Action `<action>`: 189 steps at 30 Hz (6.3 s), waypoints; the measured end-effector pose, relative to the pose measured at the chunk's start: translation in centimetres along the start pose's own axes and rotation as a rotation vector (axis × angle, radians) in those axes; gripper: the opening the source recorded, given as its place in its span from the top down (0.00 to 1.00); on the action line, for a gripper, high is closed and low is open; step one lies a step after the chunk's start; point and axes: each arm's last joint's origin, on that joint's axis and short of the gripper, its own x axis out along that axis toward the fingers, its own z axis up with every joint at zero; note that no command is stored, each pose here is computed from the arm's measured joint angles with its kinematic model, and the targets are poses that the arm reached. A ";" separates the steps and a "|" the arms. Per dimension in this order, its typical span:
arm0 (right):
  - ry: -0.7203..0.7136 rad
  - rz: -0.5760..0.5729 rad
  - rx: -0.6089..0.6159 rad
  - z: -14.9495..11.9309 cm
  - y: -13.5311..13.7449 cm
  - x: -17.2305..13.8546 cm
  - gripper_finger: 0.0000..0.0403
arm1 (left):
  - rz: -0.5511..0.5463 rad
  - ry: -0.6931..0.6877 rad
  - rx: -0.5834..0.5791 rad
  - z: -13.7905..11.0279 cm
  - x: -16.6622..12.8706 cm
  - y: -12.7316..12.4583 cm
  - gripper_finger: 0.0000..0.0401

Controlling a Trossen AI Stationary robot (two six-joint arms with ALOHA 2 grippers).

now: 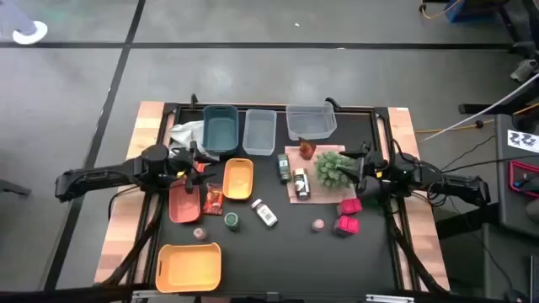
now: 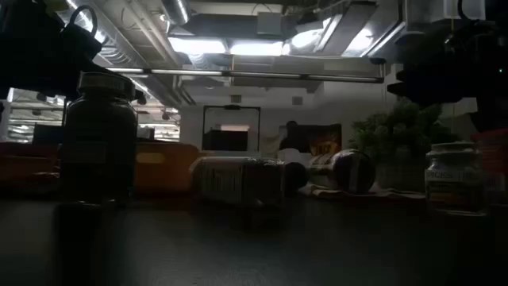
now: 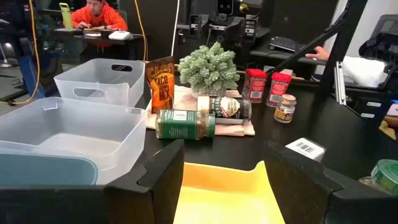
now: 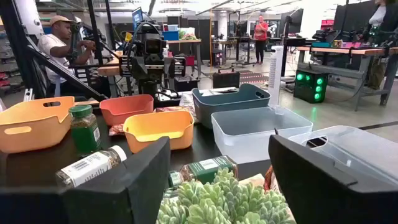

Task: Sort spices by type

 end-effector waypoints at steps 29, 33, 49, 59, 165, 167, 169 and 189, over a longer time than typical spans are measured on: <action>0.000 0.000 0.000 0.0 0.0 0.0 0.33 | 0.000 0.000 0.000 0.0 0.0 0.0 0.49; 0.000 0.000 0.000 0.0 0.0 0.0 0.33 | 0.000 0.000 0.000 0.0 0.0 0.0 0.49; -0.001 0.000 0.000 0.0 0.0 0.0 0.33 | 0.000 0.000 0.000 0.0 0.0 0.0 0.49; -0.001 0.000 0.000 0.0 0.0 0.0 0.33 | 0.000 0.000 0.000 0.0 0.0 0.0 0.49; 0.803 -0.157 -0.095 6.8 -6.7 19.6 0.99 | 0.209 0.000 -0.137 -0.2 -0.1 0.6 0.49; 0.791 -0.158 -0.136 8.3 -6.8 20.0 0.99 | 0.209 0.000 -0.137 -0.2 -0.1 0.6 0.49; 0.766 -0.189 -0.174 9.6 -7.3 20.3 0.99 | 0.209 0.000 -0.137 -0.2 -0.1 0.6 0.49; 0.871 -0.320 -0.016 6.0 -15.9 20.3 0.99 | 0.212 -0.005 -0.177 -0.2 -0.1 0.6 0.49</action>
